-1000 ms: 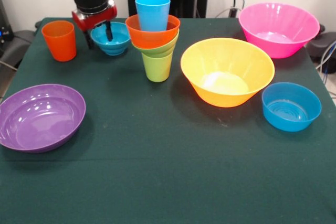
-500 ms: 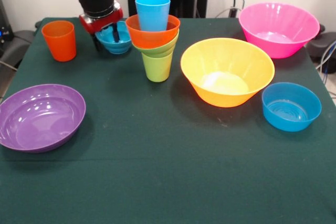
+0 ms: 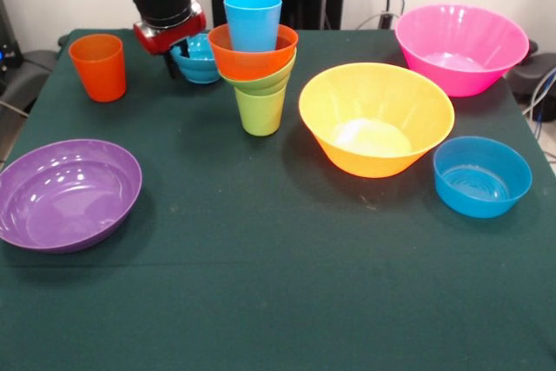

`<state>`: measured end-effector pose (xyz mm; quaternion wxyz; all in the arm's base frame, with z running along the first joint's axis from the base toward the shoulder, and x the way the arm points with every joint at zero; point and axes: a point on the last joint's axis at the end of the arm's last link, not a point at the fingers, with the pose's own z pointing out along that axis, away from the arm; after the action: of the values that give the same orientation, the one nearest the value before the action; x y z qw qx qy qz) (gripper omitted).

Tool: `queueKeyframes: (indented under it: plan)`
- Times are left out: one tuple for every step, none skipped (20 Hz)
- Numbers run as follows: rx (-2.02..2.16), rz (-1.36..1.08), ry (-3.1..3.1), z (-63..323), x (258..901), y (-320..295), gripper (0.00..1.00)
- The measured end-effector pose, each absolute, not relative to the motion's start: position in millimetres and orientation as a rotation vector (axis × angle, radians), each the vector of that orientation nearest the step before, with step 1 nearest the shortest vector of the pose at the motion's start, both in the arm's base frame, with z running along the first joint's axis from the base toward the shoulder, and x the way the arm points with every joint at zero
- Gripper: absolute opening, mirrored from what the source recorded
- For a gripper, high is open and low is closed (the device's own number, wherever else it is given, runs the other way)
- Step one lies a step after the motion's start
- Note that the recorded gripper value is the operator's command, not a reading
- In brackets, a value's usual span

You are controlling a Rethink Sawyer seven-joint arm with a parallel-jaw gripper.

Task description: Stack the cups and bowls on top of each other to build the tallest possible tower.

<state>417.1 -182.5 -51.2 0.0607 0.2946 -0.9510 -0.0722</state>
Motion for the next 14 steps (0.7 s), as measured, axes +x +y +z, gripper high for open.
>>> queueKeyframes:
  plan:
    - [0.892, -0.218, -2.877, -51, 417, -182, 0.0]
    - [0.893, -0.217, -2.877, -51, 417, -182, 0.0]
    - [0.896, -0.215, -2.875, -51, 417, -182, 0.0]
    - [0.897, -0.213, -2.874, -51, 418, -182, 0.0]
    - [0.898, -0.212, -2.872, -51, 417, -182, 0.0]
    - [0.897, -0.21, -2.871, -50, 417, -182, 0.0]
    - [0.897, -0.209, -2.87, -50, 417, -182, 0.0]
    - [0.899, -0.205, -2.87, -49, 418, -182, 0.0]
    - [0.901, -0.202, -2.869, -48, 419, -182, 0.0]
    - [0.902, -0.2, -2.869, -47, 419, -181, 0.0]
    - [0.901, -0.196, -2.87, -45, 419, -182, 0.0]
    - [0.9, -0.192, -2.871, -43, 420, -182, 0.0]
    - [0.897, -0.187, -2.872, -40, 420, -184, 0.0]
    - [0.895, -0.183, -2.874, -38, 421, -185, 0.0]
